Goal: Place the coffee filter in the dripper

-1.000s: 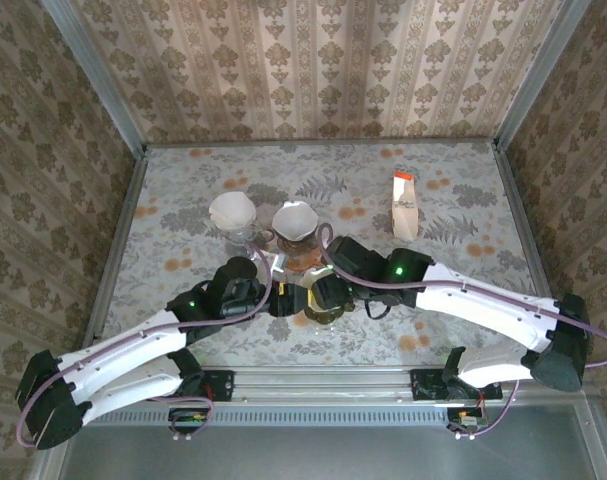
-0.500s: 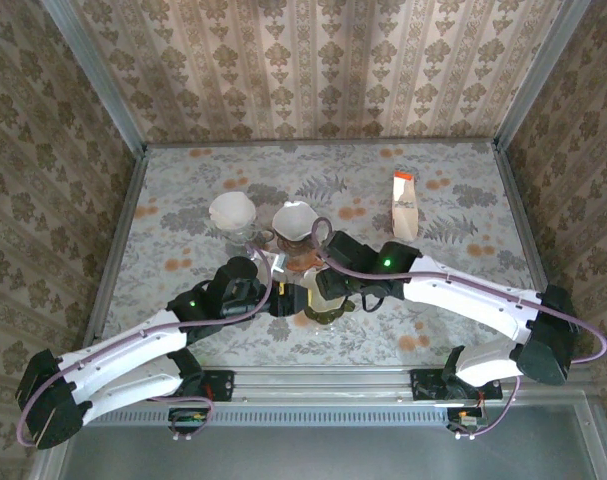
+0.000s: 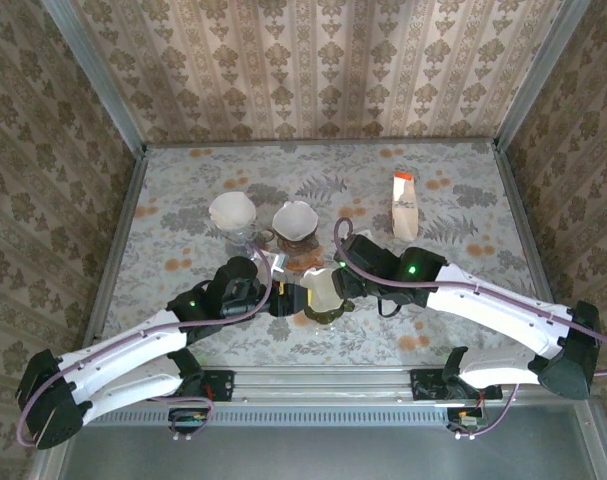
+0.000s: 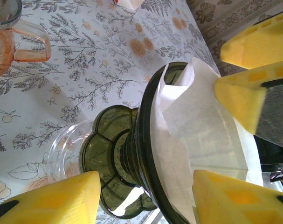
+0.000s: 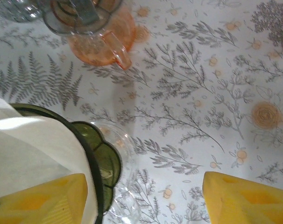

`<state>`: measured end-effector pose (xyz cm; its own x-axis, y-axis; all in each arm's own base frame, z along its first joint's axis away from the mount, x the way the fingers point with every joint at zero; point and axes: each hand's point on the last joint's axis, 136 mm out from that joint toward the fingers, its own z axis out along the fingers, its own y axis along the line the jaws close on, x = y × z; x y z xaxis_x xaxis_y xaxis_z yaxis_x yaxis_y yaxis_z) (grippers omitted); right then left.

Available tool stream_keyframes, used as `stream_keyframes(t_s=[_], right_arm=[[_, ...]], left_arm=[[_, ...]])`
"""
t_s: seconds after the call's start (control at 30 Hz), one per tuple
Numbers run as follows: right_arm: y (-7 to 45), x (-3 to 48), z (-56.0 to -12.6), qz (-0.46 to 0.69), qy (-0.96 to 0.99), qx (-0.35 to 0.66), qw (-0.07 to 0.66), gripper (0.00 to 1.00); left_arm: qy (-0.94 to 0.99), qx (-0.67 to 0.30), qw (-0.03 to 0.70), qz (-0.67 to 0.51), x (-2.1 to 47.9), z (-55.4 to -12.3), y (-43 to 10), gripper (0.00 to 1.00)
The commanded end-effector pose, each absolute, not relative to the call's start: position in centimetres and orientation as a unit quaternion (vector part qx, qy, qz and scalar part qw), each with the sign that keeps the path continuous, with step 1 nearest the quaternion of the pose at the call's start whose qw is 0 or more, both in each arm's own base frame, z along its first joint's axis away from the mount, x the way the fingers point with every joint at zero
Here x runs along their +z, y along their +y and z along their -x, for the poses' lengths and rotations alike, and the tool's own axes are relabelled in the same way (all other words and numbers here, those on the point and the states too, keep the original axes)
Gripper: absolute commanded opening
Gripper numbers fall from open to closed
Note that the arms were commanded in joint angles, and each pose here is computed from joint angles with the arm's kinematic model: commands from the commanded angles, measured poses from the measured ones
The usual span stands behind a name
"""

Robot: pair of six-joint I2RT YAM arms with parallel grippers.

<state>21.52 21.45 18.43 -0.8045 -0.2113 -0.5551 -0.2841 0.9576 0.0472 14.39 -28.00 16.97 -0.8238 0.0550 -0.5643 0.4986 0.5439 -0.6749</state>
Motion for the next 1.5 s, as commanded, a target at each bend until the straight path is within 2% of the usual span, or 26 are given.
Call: stream_keyframes(t_s=[0.0, 0.17, 0.33, 0.5, 0.6, 0.8, 0.97, 1.37, 1.47], right_arm=[[19.6, 17.7, -21.2, 0.118, 0.953, 0.031, 0.278, 0.66], [19.3, 18.3, -21.3, 0.114, 0.95, 0.032, 0.291, 0.66], [21.5, 19.4, -20.9, 0.136, 0.939, 0.096, 0.301, 0.72], [21.8, 19.0, -20.2, 0.146, 0.939, 0.105, 0.293, 0.72], [21.8, 18.6, -20.1, 0.144, 0.94, 0.105, 0.291, 0.72], [22.0, 19.0, -20.3, 0.14, 0.937, 0.113, 0.298, 0.72], [22.0, 19.5, -20.4, 0.14, 0.935, 0.117, 0.305, 0.73], [21.8, 21.5, -20.8, 0.133, 0.922, 0.132, 0.339, 0.73], [21.8, 22.6, -21.0, 0.141, 0.914, 0.137, 0.356, 0.73]], left_arm=[[0.841, -0.453, 0.248, -0.163, 17.1, -14.3, -28.0, 0.56], [0.841, -0.453, 0.248, -0.162, 17.0, -14.3, -28.0, 0.56], [0.841, -0.453, 0.248, -0.162, 17.1, -14.3, -28.0, 0.57], [0.842, -0.452, 0.248, -0.159, 17.0, -14.4, -28.0, 0.58], [0.841, -0.452, 0.25, -0.16, 17.1, -14.4, -28.0, 0.61], [0.837, -0.452, 0.262, -0.161, 18.0, -14.5, -27.8, 0.75], [0.832, -0.456, 0.271, -0.16, 18.5, -14.6, -27.6, 0.8], [0.819, -0.456, 0.308, -0.163, 21.2, -15.0, -26.8, 0.86], [0.815, -0.444, 0.33, -0.171, 23.4, -15.3, -25.5, 0.87]])
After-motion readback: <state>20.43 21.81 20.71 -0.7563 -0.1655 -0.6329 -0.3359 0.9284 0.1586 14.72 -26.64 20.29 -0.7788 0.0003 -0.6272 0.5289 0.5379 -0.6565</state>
